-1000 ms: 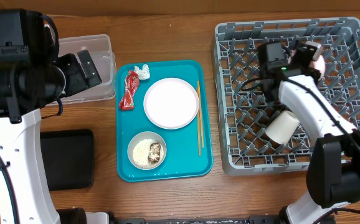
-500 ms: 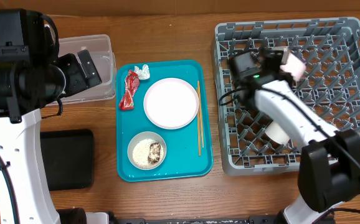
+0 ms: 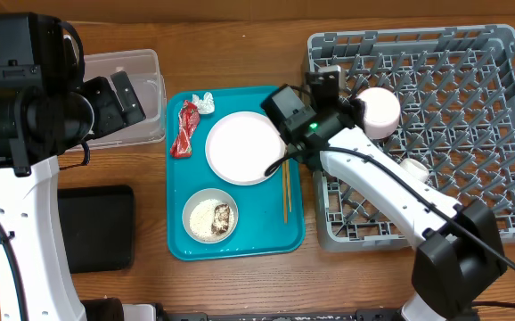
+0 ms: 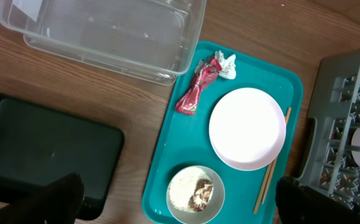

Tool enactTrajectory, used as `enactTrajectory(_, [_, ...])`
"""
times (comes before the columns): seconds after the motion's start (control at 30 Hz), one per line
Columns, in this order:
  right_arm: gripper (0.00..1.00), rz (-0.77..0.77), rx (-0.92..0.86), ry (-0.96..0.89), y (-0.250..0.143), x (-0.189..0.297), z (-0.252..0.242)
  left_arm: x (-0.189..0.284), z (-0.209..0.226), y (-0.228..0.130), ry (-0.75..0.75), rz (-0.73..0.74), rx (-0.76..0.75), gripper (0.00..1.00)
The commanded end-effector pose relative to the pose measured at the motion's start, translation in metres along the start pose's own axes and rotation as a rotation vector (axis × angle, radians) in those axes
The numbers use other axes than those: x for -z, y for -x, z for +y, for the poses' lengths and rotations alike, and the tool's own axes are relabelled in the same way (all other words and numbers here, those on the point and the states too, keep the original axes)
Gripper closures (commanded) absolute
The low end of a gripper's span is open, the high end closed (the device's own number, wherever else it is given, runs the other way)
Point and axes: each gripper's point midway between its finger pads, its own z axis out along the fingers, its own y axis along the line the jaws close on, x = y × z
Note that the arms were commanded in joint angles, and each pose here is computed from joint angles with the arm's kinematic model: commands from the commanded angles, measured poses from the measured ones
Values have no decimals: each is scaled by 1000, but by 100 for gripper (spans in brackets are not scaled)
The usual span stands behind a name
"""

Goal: Sort waste into correct bins and load items into the dishwasher
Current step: 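Grasp the pink plate rim with the right gripper and lift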

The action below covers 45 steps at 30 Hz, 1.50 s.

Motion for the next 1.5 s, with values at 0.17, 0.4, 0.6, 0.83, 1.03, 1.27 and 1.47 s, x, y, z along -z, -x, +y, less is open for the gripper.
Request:
enactTrajectory(0.17, [43,222,121,817,-20,68,113,0,2,2,11,-10,9,0])
enactTrajectory(0.4, [50,506,133,979,-74,79,151,0,2,2,11,-10,9,0])
enactTrajectory(0.6, [41,765,-263,810,-93,58,175,0,2,2,11,-10,9,0])
enactTrajectory(0.83, [41,924,-331,752,-125,42,198,0,2,2,11,-10,9,0])
enactTrajectory(1.03, [39,967,-343,723,-136,38,203,0,2,2,11,-10,9,0])
enactTrajectory(1.27, [85,935,-343,720,-134,31,207,0,2,2,11,-10,9,0])
enactTrajectory(1.47, [96,919,-331,695,-129,36,191,0,2,2,11,-10,9,0])
